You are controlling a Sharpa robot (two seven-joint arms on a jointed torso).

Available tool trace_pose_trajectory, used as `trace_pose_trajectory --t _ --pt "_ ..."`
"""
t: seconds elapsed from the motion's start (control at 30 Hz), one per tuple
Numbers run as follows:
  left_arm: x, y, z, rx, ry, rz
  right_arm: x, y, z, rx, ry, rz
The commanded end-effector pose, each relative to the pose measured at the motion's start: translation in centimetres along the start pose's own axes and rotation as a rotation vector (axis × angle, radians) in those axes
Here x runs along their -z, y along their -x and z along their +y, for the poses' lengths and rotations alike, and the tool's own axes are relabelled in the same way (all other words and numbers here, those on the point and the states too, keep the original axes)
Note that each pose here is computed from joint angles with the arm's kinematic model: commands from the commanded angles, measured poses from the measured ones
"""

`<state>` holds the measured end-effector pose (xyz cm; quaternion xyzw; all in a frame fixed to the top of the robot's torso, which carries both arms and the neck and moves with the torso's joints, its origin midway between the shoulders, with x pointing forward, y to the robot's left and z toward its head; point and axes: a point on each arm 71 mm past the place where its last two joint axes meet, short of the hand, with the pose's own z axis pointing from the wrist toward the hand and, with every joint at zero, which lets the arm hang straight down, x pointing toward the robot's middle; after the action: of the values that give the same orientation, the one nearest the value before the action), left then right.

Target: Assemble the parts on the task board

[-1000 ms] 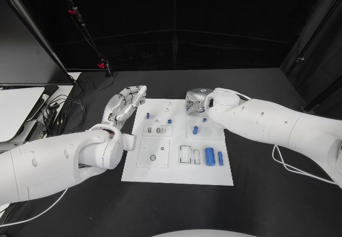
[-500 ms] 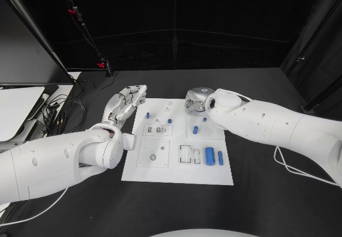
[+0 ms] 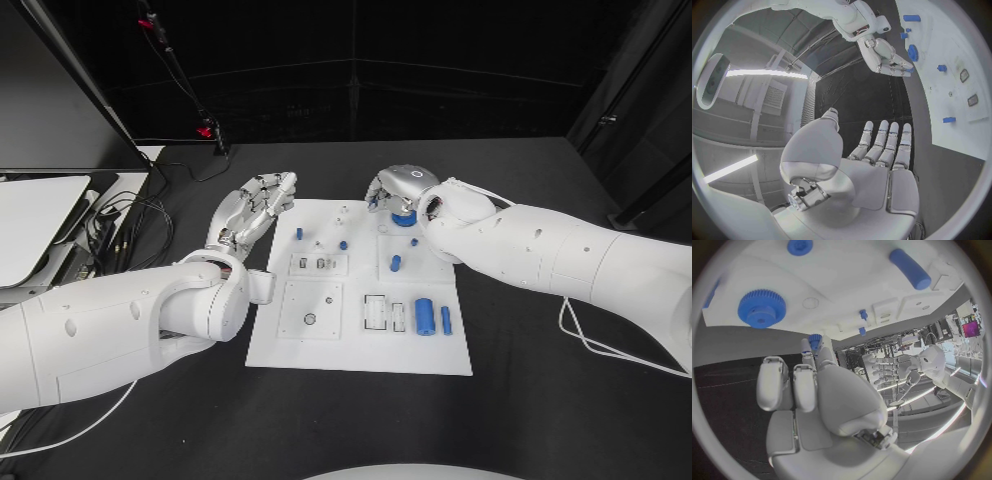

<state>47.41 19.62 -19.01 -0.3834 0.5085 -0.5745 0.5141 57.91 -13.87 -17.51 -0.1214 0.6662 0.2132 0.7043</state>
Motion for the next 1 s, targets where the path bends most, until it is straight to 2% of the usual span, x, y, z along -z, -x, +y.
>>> trace_pose_trajectory --t 0.03,0.47,1.0 --pt "0.23 -0.1 -2.17 0.004 -0.297 0.01 0.0 0.8 0.3 -0.032 0.039 -0.087" --pt "0.12 -0.13 -2.11 0.003 -0.297 0.01 -0.2 1.1 0.9 -0.062 0.078 -0.129" --pt "-0.32 -0.96 -2.0 0.012 -0.304 0.025 -1.7 1.4 1.7 -0.068 0.102 -0.145"
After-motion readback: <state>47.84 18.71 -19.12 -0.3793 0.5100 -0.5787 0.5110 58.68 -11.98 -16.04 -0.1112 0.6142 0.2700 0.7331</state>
